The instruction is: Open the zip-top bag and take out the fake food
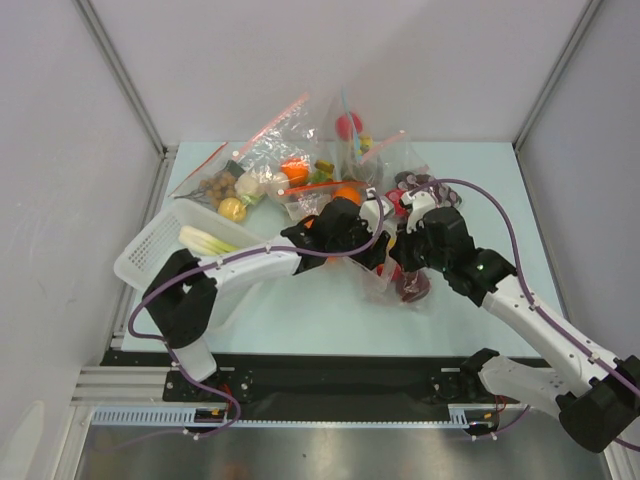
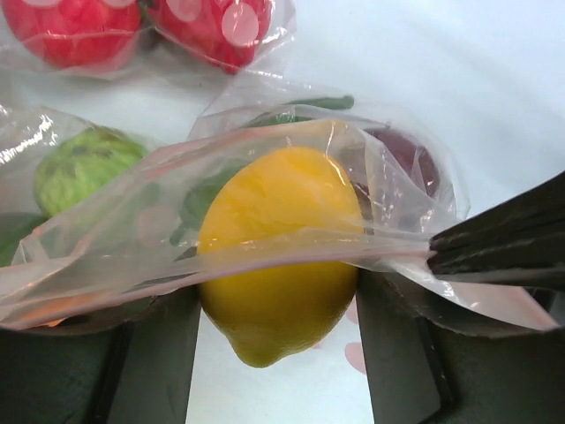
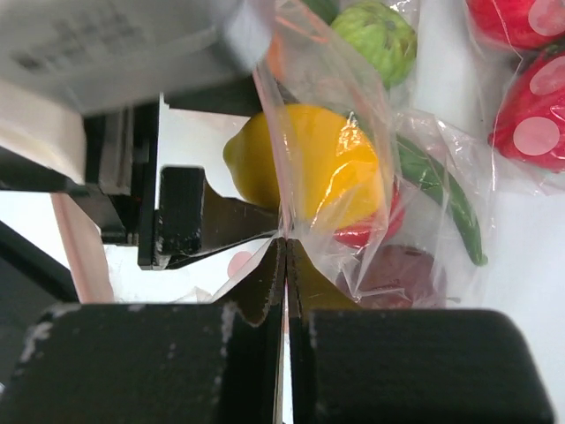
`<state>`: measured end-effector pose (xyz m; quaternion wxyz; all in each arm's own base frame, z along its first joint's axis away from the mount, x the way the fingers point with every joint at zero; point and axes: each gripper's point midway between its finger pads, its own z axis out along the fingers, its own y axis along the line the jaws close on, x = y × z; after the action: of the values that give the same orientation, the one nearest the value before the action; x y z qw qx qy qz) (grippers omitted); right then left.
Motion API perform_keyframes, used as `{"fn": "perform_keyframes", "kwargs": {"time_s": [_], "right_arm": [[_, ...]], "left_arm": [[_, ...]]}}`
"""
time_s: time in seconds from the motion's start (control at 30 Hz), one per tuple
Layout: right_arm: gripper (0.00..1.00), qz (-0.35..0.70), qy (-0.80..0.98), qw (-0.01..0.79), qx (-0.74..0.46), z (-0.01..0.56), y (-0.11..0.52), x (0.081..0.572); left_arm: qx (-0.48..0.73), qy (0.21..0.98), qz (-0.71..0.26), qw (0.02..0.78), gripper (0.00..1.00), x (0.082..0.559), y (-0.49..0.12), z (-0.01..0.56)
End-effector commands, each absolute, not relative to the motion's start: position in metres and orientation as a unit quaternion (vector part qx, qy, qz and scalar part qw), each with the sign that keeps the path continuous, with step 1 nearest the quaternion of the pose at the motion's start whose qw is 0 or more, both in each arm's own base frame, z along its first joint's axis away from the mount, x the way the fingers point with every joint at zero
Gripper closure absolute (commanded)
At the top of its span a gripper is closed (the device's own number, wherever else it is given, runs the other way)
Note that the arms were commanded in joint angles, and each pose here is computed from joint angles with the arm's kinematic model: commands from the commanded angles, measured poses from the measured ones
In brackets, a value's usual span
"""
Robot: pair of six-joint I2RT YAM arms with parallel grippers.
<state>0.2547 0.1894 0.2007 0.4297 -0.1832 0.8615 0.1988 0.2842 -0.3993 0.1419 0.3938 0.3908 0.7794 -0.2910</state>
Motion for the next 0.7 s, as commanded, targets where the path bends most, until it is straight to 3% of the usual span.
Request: {"fn": "perform_keyframes", "kwargs": {"time_s": [0.0, 0.3, 0.67], "right_arm": [[1.00, 0.215, 0.845, 0.448, -0.196, 0.216, 0.199, 0.256], [1.00, 0.190, 0.855, 0.445, -0.185, 0.207, 0.193, 0.262], [1.00, 0.152, 0.873, 0.428, -0.177, 0.181, 0.189, 0.275]], "left_arm": [[0.401, 0.754, -0.308, 0.419, 0.71, 0.292, -0.405, 0.180], [0.406, 0.768, -0.316, 0.381, 0.71, 0.277, -0.387, 0.189], [0.399, 0.765, -0.310, 0.399, 0.71, 0.257, -0.354, 0.217]]}}
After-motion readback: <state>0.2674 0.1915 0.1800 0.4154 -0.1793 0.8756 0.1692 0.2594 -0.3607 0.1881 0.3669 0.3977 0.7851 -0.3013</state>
